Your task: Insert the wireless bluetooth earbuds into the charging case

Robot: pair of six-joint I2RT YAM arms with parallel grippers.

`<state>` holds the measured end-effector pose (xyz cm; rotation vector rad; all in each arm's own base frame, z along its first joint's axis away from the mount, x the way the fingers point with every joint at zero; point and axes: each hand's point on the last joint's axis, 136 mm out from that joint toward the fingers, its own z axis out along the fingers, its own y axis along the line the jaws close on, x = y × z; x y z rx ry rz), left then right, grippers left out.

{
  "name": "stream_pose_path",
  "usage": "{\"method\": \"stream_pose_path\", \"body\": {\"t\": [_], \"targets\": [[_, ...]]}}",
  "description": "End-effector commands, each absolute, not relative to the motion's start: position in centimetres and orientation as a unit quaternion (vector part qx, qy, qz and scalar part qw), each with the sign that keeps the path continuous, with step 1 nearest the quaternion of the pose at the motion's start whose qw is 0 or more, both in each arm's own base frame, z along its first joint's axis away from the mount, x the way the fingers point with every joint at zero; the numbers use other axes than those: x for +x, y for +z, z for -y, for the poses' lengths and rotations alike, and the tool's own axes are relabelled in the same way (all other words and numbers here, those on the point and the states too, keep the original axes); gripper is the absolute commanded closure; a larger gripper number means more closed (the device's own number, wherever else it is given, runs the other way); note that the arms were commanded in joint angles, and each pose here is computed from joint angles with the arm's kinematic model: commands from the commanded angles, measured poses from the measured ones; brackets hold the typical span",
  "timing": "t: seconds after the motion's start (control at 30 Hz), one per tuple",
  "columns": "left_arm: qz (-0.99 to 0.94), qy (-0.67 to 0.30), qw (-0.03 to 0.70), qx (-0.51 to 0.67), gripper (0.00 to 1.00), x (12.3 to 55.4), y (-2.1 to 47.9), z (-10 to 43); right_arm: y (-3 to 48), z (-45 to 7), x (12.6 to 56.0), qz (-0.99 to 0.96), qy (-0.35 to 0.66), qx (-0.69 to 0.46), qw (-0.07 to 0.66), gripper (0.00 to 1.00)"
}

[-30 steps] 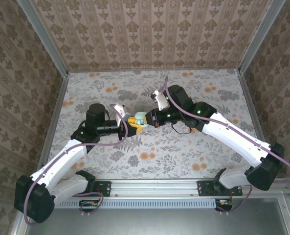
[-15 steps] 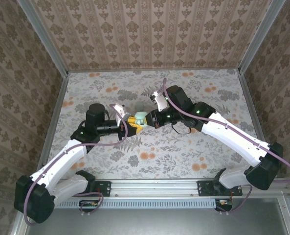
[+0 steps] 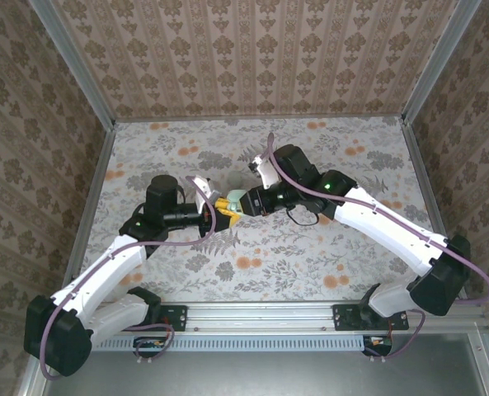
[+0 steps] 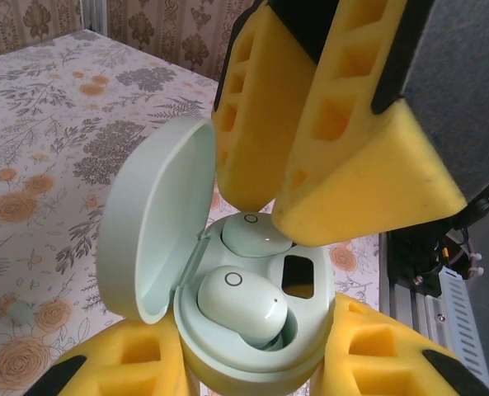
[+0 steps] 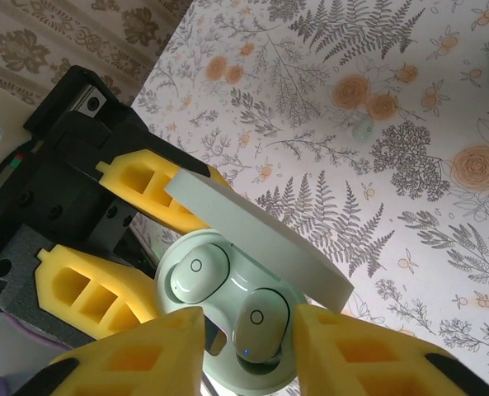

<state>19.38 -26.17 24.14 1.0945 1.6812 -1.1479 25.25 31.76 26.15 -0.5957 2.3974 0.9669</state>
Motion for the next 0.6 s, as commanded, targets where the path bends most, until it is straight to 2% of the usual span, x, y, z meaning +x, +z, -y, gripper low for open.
{"method": "stream_pose_path", "body": {"t": [0.0,0.23,0.57], "targets": [[-0.624,-0.464,0.438,0.451,1.0,18.9,27.6,26.6,26.0,-31.2,25.1,-0.887,0.34,-0.212,0.229,0.61],[-0.624,-0.463,0.439,0.451,1.0,18.9,27.5,26.6,28.6,-29.7,24.9,-0.88,0.342,-0.197,0.264,0.55],[-0.608,-0.469,0.45,0.456,1.0,18.8,28.5,26.9,32.9,-25.9,26.3,-0.857,0.365,-0.128,0.34,0.55]]}}
